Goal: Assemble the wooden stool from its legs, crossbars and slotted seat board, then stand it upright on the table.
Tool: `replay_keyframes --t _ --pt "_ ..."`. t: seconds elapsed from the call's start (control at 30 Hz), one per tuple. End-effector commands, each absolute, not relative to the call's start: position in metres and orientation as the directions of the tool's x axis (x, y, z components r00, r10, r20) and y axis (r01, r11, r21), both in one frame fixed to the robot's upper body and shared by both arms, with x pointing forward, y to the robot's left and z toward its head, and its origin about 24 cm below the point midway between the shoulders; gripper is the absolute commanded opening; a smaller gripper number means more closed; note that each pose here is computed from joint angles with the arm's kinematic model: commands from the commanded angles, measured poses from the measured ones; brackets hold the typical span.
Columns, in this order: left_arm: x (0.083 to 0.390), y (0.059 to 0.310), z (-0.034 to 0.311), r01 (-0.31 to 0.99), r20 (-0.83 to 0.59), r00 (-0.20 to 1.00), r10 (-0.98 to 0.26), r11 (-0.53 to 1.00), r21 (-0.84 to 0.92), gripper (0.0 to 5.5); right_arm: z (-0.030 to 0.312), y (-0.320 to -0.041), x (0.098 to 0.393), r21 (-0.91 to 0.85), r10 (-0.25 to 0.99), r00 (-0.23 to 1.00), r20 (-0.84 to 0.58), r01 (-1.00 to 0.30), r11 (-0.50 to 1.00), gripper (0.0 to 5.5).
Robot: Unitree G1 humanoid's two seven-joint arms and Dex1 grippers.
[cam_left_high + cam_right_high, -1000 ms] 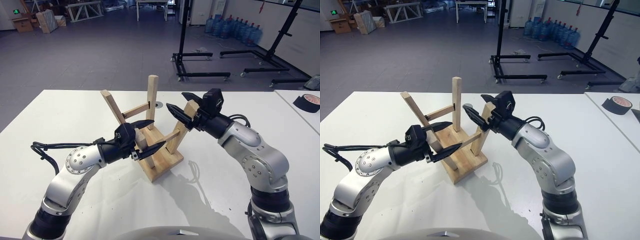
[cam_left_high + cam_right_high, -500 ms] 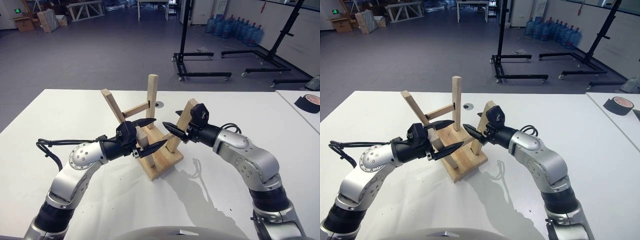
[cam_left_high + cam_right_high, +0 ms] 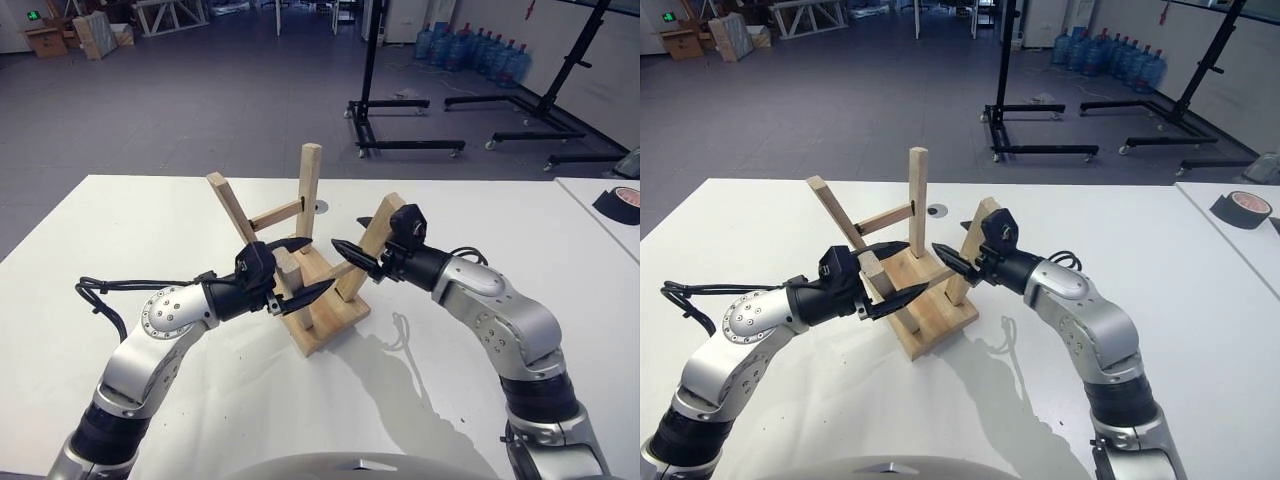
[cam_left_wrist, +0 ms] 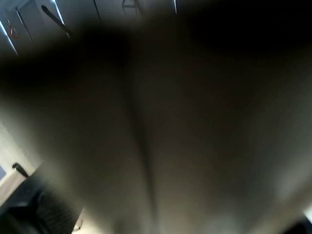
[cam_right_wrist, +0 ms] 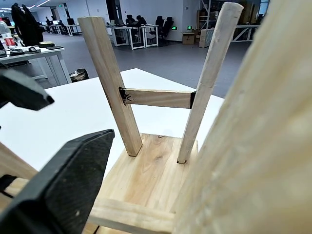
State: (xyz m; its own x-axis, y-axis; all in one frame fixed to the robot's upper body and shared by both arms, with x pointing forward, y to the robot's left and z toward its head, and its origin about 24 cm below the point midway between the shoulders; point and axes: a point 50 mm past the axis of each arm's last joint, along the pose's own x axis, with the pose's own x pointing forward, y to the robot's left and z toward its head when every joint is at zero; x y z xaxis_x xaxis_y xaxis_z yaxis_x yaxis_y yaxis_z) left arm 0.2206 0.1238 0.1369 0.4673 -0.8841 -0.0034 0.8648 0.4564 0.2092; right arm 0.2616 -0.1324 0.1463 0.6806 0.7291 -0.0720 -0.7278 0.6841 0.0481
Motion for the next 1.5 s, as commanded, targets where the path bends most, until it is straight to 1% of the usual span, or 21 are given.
replay_keyframes --t 0.03,0.17,0.27,0.37,0.43,0.53,0.6,0.67,0.73,0.83,0.97,1.03,1.1,1.17,1.3,1.5 --pt "0.216 0.13 0.144 0.867 0.018 0.466 -0.885 0.46 0.19 3.71 0.155 -0.144 0.265 -0.006 0.717 0.694 -0.066 -0.719 0.695 3.84" --pt "0.21 0.138 0.15 0.874 0.03 0.452 -0.892 0.449 0.184 3.71 0.152 -0.15 0.26 -0.027 0.746 0.658 -0.108 -0.752 0.659 3.84" --pt "0.205 0.143 0.156 0.879 0.056 0.443 -0.895 0.445 0.169 3.71 0.154 -0.158 0.253 -0.008 0.764 0.635 -0.115 -0.77 0.638 3.84" --pt "0.196 0.144 0.164 0.904 0.119 0.396 -0.91 0.41 0.124 3.71 0.155 -0.174 0.243 0.012 0.793 0.592 -0.144 -0.8 0.6 3.84" --pt "0.193 0.145 0.167 0.905 0.136 0.394 -0.909 0.41 0.112 3.71 0.155 -0.186 0.235 0.045 0.816 0.553 -0.167 -0.823 0.567 3.84" --pt "0.193 0.147 0.168 0.901 0.138 0.407 -0.903 0.422 0.105 3.71 0.143 -0.199 0.224 0.083 0.822 0.508 -0.257 -0.836 0.543 3.84" --pt "0.193 0.15 0.169 0.897 0.141 0.415 -0.899 0.43 0.102 3.71 0.13 -0.203 0.214 0.118 0.825 0.462 -0.327 -0.846 0.52 3.84" --pt "0.195 0.152 0.17 0.893 0.155 0.423 -0.893 0.44 0.093 3.71 0.117 -0.193 0.202 0.133 0.844 0.388 -0.371 -0.877 0.462 3.84" --pt "0.197 0.151 0.171 0.897 0.164 0.419 -0.893 0.435 0.08 3.71 0.099 -0.172 0.195 0.092 0.853 0.342 -0.393 -0.909 0.407 3.84" --pt "0.2 0.147 0.172 0.915 0.181 0.391 -0.902 0.403 0.032 3.71 0.082 -0.143 0.19 0.021 0.869 0.323 -0.374 -0.934 0.356 3.84" --pt "0.203 0.143 0.169 0.928 0.168 0.373 -0.913 0.368 -0.061 3.71 0.073 -0.124 0.193 -0.029 0.868 0.36 -0.341 -0.927 0.373 3.84" --pt "0.202 0.145 0.169 0.927 0.167 0.373 -0.913 0.359 -0.107 3.71 0.072 -0.12 0.195 -0.053 0.863 0.378 -0.335 -0.922 0.383 3.84" --pt "0.202 0.145 0.171 0.924 0.198 0.374 -0.906 0.346 -0.164 3.71 0.072 -0.119 0.2 -0.08 0.85 0.42 -0.32 -0.905 0.417 3.84" --pt "0.204 0.141 0.171 0.917 0.208 0.383 -0.9 0.345 -0.199 3.71 0.069 -0.117 0.206 -0.115 0.827 0.464 -0.317 -0.885 0.452 3.84" --pt "0.211 0.128 0.169 0.908 0.23 0.39 -0.891 0.331 -0.258 3.71 0.064 -0.106 0.209 -0.106 0.813 0.496 -0.305 -0.866 0.489 3.84" --pt "0.213 0.113 0.168 0.91 0.247 0.349 -0.904 0.264 -0.318 3.71 0.058 -0.094 0.216 -0.01 0.792 0.547 -0.27 -0.825 0.566 3.84"
